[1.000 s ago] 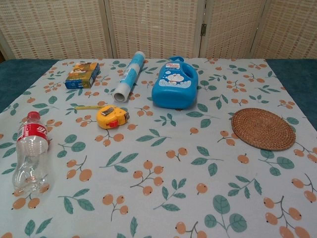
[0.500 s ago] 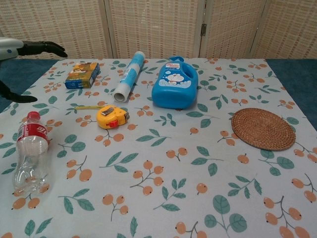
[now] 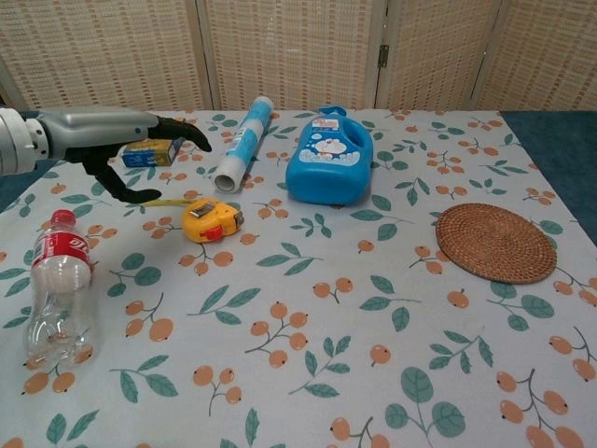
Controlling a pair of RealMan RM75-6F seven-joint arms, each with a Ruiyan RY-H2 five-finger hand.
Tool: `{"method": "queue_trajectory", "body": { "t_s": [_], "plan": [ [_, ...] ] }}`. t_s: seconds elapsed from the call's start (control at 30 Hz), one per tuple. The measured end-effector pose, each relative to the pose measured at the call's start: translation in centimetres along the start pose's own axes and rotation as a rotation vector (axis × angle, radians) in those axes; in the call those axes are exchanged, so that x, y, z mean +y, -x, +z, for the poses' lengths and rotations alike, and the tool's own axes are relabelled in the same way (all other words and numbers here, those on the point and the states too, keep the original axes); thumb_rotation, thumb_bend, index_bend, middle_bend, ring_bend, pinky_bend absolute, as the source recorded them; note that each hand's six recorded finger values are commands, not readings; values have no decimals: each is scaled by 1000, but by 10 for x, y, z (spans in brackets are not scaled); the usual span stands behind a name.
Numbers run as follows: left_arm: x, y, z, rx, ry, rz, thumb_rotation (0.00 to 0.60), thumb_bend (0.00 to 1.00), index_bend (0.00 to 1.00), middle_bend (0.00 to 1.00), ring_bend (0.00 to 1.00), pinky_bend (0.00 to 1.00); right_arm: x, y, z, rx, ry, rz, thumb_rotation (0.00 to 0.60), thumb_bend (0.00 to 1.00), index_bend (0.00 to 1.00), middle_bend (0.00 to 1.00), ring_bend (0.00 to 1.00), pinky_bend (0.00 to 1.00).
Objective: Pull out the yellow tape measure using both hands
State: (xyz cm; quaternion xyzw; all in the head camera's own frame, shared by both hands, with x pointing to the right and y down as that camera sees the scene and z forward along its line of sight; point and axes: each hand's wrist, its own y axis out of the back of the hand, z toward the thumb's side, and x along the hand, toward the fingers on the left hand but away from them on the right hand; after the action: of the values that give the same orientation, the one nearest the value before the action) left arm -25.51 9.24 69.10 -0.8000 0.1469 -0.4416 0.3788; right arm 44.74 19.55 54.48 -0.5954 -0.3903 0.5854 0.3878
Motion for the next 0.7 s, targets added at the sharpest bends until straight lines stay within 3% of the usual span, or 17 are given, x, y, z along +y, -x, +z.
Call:
{"method": "queue_trajectory", "body": {
  "t_s": [0.23, 0.7],
  "plan": [
    [-20, -19, 7, 4, -34, -111, 600, 487, 157, 103, 58, 0, -2, -1, -4, -12, 4, 6, 600, 486, 62, 109, 165, 0],
    [-38, -50, 11, 36, -67, -205, 600, 487, 111, 103, 39, 0, -5, -3, -10, -35, 5, 15, 600, 486, 62, 110, 169, 0]
  ]
}}
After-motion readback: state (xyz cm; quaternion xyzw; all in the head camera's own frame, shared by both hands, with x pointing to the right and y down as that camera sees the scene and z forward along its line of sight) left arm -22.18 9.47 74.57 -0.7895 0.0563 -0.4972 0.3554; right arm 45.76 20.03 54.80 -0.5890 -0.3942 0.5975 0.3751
